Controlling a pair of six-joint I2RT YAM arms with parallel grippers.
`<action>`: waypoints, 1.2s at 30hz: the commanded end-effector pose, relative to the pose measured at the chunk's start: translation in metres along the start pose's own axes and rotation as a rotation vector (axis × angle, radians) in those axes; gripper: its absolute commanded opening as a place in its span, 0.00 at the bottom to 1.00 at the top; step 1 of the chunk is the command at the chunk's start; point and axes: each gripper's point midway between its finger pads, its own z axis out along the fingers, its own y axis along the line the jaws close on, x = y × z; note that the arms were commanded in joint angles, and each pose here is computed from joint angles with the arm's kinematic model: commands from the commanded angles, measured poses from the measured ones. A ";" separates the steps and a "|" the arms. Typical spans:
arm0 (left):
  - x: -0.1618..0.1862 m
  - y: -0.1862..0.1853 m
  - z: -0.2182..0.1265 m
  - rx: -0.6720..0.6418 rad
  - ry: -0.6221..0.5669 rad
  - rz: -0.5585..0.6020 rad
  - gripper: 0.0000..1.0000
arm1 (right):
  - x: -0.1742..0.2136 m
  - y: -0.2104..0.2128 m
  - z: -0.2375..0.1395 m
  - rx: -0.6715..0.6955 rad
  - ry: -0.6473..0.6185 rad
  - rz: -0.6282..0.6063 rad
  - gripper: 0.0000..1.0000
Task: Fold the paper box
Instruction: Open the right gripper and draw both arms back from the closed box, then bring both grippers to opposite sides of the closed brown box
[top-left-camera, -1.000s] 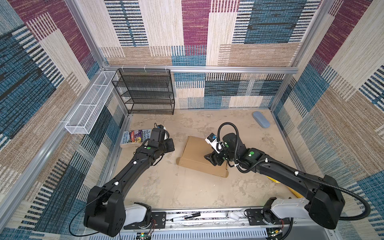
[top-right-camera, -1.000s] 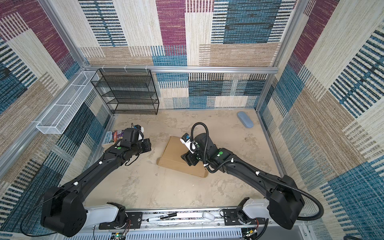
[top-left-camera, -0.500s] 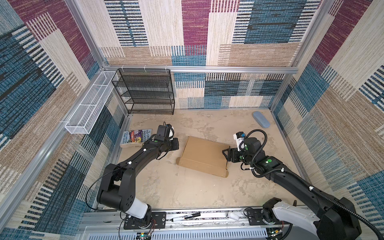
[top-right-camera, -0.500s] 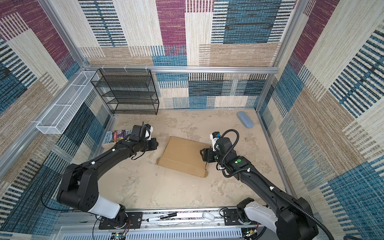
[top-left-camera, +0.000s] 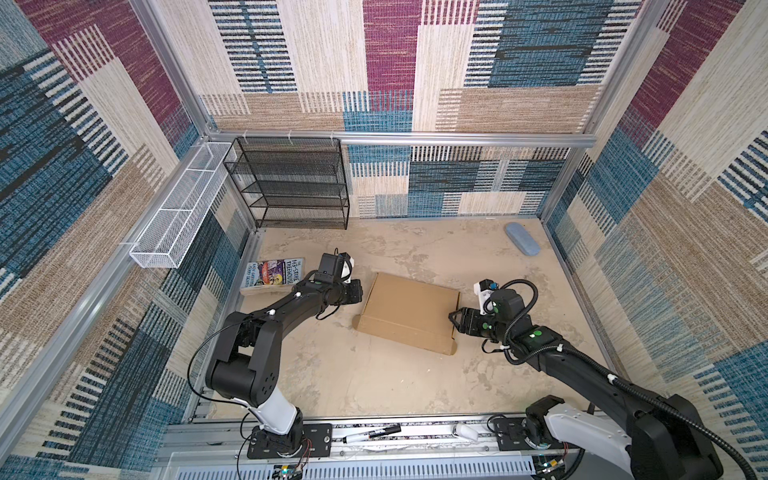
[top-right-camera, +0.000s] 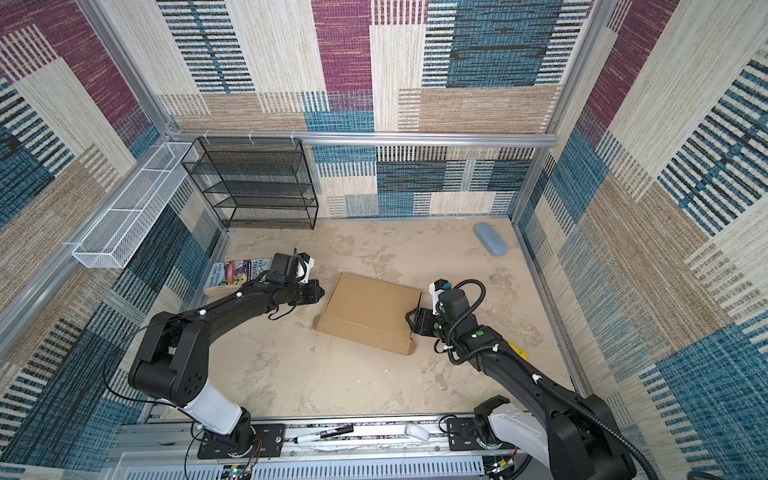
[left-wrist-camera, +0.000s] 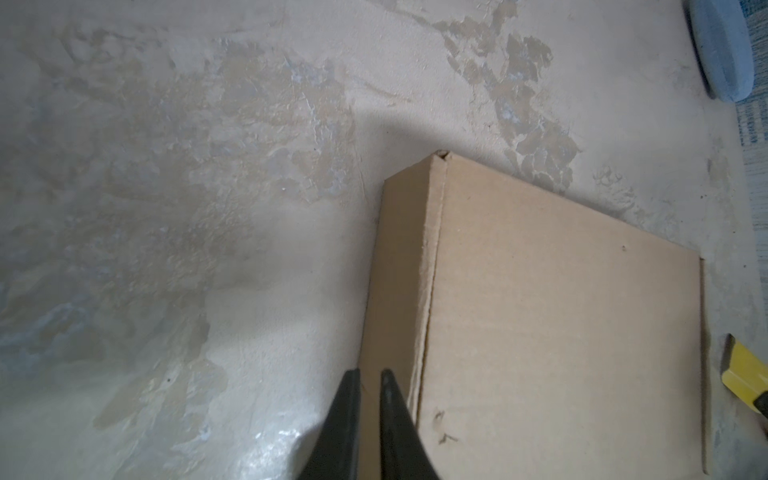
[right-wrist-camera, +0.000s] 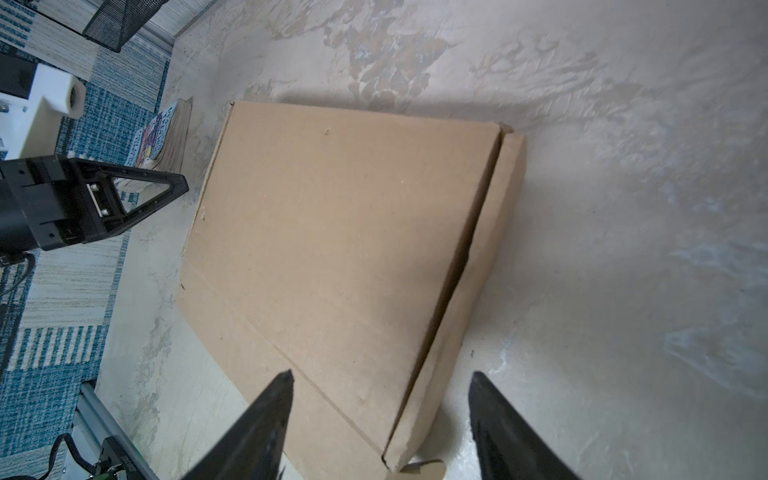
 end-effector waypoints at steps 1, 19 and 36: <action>0.000 -0.005 0.002 0.036 -0.010 0.000 0.15 | -0.009 0.009 0.006 -0.054 -0.028 0.001 0.67; 0.026 -0.011 0.013 0.131 0.011 -0.098 0.12 | -0.019 0.006 0.031 -0.054 0.000 -0.038 0.62; 0.059 -0.025 0.015 0.173 0.018 -0.155 0.10 | -0.027 0.011 0.049 -0.082 0.030 -0.108 0.59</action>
